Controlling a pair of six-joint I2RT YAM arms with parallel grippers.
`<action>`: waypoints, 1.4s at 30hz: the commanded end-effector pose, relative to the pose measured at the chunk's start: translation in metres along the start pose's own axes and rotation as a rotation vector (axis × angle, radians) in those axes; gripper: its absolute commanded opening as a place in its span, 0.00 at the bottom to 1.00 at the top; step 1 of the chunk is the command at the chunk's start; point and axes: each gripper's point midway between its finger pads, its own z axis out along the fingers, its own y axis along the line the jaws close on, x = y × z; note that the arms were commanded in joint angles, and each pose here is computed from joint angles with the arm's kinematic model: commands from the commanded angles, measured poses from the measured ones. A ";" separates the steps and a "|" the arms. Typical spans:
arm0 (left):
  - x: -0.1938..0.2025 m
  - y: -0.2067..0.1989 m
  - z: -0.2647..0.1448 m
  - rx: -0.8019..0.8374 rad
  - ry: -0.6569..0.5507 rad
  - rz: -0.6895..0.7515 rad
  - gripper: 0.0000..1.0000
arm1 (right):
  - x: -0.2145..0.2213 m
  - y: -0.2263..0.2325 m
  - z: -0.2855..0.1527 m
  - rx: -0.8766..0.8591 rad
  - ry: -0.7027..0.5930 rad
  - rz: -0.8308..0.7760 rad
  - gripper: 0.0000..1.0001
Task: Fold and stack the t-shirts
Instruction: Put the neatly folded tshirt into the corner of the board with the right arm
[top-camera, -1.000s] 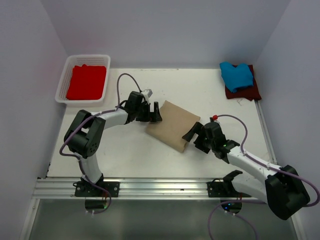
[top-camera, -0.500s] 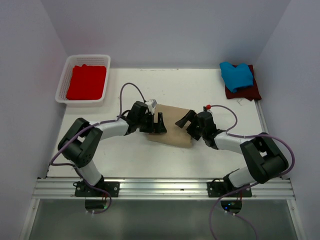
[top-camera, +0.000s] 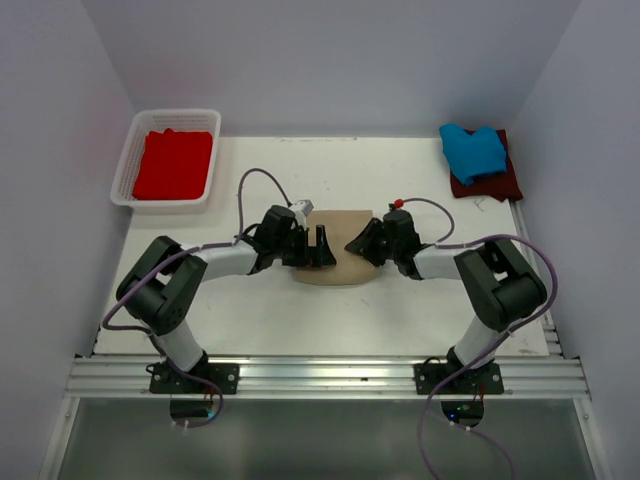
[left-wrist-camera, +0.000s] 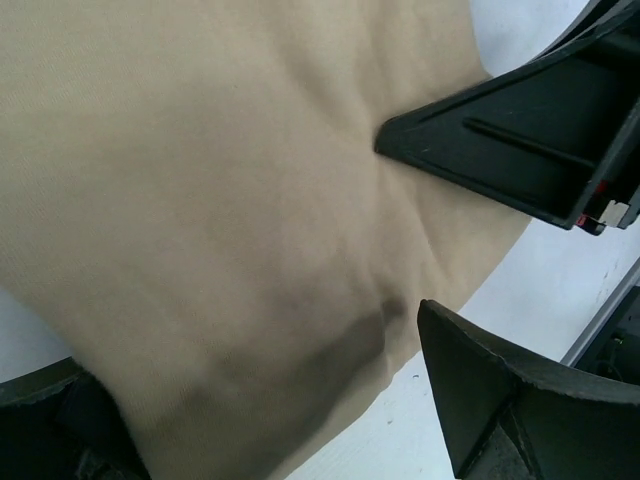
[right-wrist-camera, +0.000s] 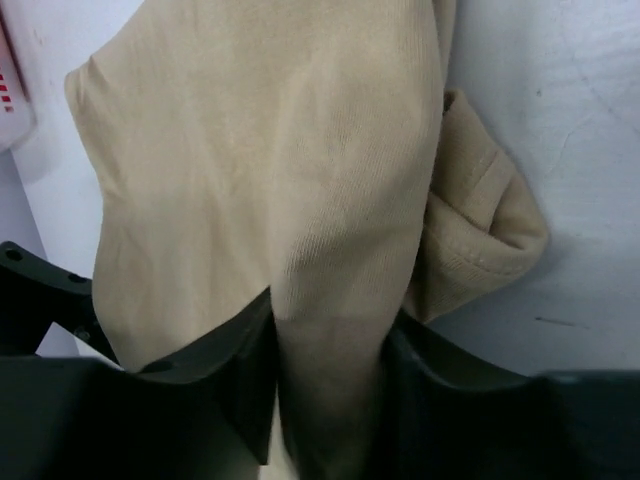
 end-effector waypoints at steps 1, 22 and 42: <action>0.031 0.020 0.010 -0.050 0.087 -0.036 0.98 | 0.052 -0.042 -0.001 0.116 0.221 -0.034 0.38; -0.058 0.004 -0.069 -0.154 -0.149 0.041 1.00 | -0.098 0.105 -0.121 -0.418 -0.158 -0.063 0.00; -0.037 0.022 -0.097 -0.185 -0.149 0.019 1.00 | -0.348 0.092 -0.213 -0.565 -0.846 0.103 0.00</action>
